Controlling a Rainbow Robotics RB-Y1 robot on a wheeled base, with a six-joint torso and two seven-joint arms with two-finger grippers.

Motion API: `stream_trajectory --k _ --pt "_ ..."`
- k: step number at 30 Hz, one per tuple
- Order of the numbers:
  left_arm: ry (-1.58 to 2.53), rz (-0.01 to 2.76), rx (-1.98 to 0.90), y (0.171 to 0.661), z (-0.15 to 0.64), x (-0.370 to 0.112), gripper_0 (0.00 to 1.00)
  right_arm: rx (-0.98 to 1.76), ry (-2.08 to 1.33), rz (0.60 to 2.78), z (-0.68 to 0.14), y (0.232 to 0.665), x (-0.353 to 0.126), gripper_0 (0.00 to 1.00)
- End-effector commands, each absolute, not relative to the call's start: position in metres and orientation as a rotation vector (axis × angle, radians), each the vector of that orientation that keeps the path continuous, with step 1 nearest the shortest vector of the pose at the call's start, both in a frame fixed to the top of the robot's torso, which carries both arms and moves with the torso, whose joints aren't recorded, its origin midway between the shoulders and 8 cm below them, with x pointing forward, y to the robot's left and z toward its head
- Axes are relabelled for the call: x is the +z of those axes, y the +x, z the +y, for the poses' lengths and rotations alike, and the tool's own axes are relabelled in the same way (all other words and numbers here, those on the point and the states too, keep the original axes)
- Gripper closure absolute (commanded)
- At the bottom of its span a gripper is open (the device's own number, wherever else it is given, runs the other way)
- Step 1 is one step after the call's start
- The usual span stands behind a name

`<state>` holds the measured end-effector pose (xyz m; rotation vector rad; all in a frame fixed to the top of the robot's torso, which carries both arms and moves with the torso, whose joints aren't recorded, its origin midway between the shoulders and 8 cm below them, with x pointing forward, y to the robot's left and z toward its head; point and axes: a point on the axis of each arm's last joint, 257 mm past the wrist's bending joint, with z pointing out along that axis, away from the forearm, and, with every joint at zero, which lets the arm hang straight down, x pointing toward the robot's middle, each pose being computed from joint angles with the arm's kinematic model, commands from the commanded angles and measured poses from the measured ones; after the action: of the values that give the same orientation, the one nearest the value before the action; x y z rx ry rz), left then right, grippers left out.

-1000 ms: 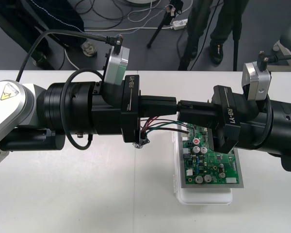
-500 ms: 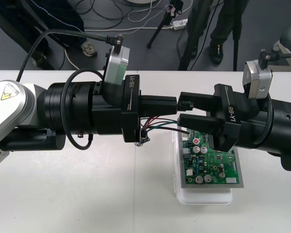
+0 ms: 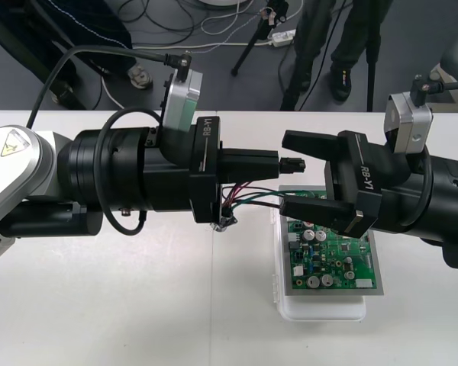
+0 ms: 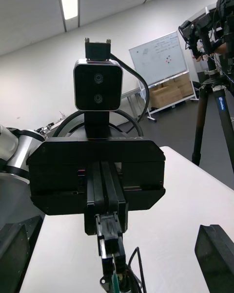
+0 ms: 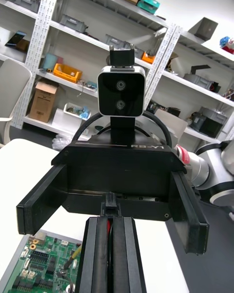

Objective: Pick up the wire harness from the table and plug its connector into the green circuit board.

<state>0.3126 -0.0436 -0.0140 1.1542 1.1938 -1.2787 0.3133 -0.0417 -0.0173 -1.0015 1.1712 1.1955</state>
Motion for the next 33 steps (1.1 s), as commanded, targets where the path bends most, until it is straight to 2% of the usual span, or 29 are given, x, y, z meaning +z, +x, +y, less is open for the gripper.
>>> stream_trajectory --k 1,15,33 --pt "1.128 1.189 -1.280 0.316 -0.039 -0.005 1.00 1.233 -1.011 1.137 -0.036 0.300 -0.006 0.00" --pt "1.115 1.198 -1.205 0.322 0.004 -0.023 1.00 1.104 -1.097 1.268 -0.082 0.301 -0.040 0.00" --pt "1.091 1.200 -1.049 0.323 0.049 -0.067 1.00 0.725 -1.409 1.532 -0.176 0.300 -0.106 0.00"
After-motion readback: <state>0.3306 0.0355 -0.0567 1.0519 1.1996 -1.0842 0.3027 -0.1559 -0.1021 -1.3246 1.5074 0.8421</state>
